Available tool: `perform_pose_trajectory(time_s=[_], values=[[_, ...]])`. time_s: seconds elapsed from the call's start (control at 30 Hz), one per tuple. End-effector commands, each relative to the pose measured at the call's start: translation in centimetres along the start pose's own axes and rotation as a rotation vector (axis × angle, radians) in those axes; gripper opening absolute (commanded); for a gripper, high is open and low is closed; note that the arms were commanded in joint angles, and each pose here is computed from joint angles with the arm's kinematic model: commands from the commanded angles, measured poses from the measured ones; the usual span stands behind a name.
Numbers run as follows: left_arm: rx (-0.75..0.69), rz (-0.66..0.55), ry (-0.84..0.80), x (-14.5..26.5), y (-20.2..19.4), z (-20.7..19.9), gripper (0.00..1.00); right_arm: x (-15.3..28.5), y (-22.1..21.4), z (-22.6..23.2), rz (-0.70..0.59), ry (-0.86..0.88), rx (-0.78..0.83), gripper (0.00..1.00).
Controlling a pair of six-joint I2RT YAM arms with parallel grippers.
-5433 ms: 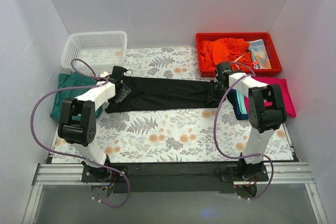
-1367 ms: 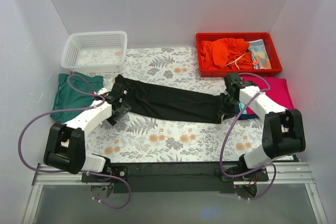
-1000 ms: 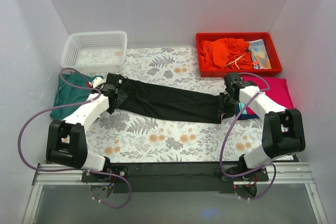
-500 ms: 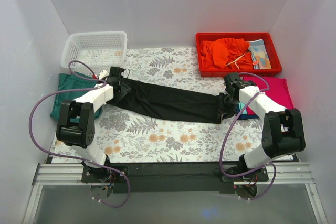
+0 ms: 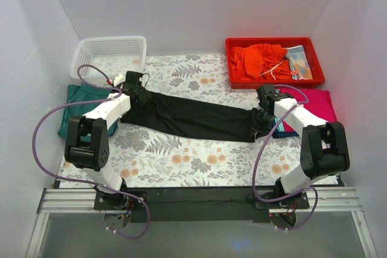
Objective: Fold and stack the t-shirts
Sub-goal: Fold the other side of the tshirt into a rectangle
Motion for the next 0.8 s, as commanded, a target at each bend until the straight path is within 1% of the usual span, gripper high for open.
perform_pose_trajectory(time_s=[0.0, 0.1, 0.47, 0.63, 0.77], values=[[0.001, 0.006, 0.021, -0.2, -0.1, 0.4, 0.64, 0.1, 0.5, 0.5, -0.014, 0.015, 0.003, 0.34], [0.006, 0.021, 0.051, -0.6, -1.0, 1.1, 0.64, 0.1, 0.4, 0.4, -0.012, 0.014, 0.005, 0.33], [0.001, 0.110, 0.215, -1.1, -6.1, 6.5, 0.64, 0.0, 0.3, 0.3, -0.009, 0.013, 0.015, 0.33], [0.019, 0.137, 0.276, -0.1, -7.5, 8.6, 0.64, 0.0, 0.3, 0.3, -0.007, 0.010, 0.015, 0.33], [0.026, 0.131, 0.271, 1.3, -7.8, 9.5, 0.64, -0.2, 0.2, 0.2, 0.001, 0.011, 0.016, 0.33]])
Point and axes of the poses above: each gripper's point midway between its finger pads, its own x axis back along the fingers, its own z axis along the line the jaws close on, y = z × x, the point moved 8 cm from there along x, back along the fingers, and after that the axes turned 15 degrees about -x, right-handed, at the moved point
